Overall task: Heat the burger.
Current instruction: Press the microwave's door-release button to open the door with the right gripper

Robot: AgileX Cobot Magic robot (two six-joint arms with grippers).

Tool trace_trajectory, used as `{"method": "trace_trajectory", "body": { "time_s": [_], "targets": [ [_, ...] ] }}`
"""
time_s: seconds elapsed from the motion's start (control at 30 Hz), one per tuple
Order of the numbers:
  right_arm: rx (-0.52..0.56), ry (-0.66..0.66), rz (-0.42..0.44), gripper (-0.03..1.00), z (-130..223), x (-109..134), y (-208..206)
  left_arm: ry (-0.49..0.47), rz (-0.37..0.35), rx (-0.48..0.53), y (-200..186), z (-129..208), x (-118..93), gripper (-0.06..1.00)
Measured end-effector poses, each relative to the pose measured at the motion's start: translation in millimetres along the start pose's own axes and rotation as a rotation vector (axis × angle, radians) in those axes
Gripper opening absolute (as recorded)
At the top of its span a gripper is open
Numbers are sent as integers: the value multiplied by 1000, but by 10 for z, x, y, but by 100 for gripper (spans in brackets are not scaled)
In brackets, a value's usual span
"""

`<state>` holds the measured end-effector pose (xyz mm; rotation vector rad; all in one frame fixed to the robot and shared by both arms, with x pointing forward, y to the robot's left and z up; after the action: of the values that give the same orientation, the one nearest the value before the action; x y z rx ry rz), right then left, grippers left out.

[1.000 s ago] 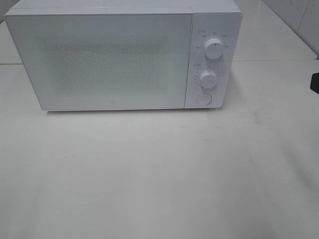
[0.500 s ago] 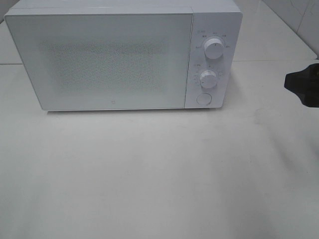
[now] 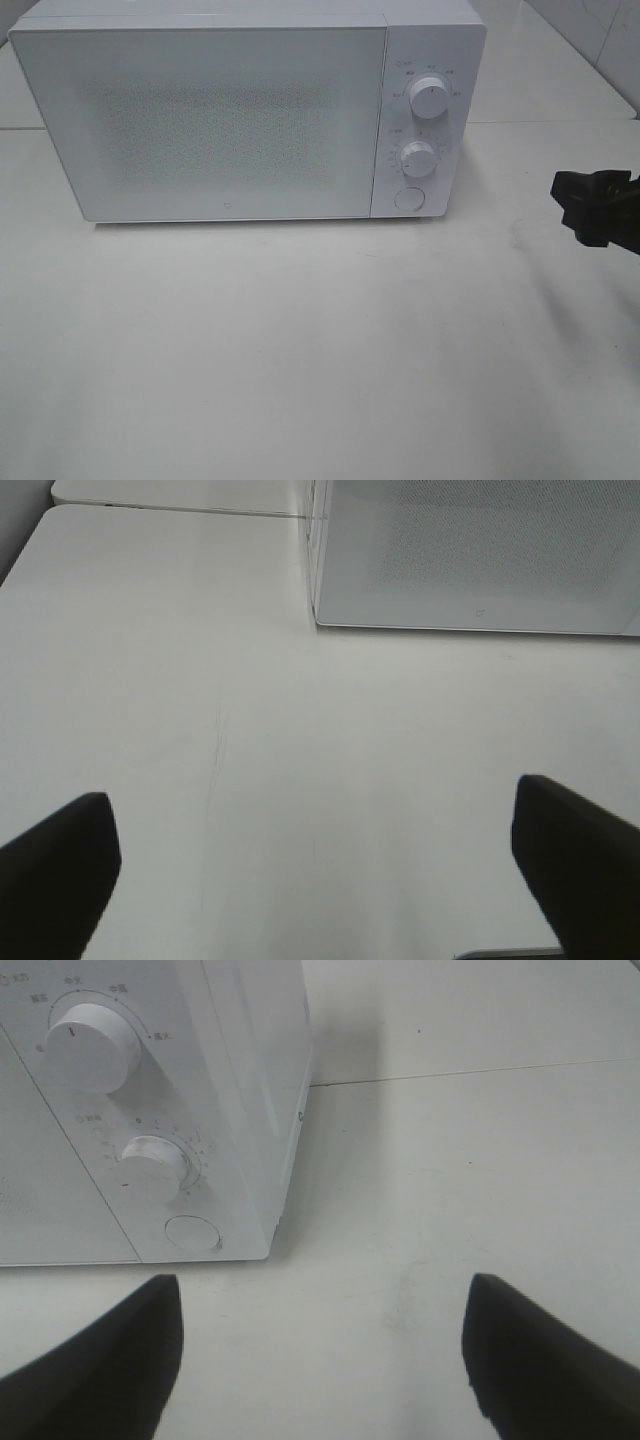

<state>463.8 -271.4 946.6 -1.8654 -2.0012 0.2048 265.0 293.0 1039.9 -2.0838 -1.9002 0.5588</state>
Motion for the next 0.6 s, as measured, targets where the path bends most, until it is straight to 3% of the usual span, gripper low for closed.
{"method": "trace_trajectory", "body": {
  "time_s": [0.3,0.6],
  "targets": [
    [-26,21,29,75,160,-48,60,0,0,0,0,0,0,99],
    [-41,-124,13,75,336,274,155,0,0,0,0,0,0,99]
  ]
}}
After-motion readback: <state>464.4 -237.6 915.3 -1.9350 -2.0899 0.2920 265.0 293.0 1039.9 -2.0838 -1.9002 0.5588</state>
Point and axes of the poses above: a point on each arm's last joint axis where the gripper is mounted, y pointing out along that axis toward the gripper, x along the wrist's bending axis when the last joint is at zero, z = x × y, the point moved 4 cm from there along y, pointing out along that axis toward the gripper
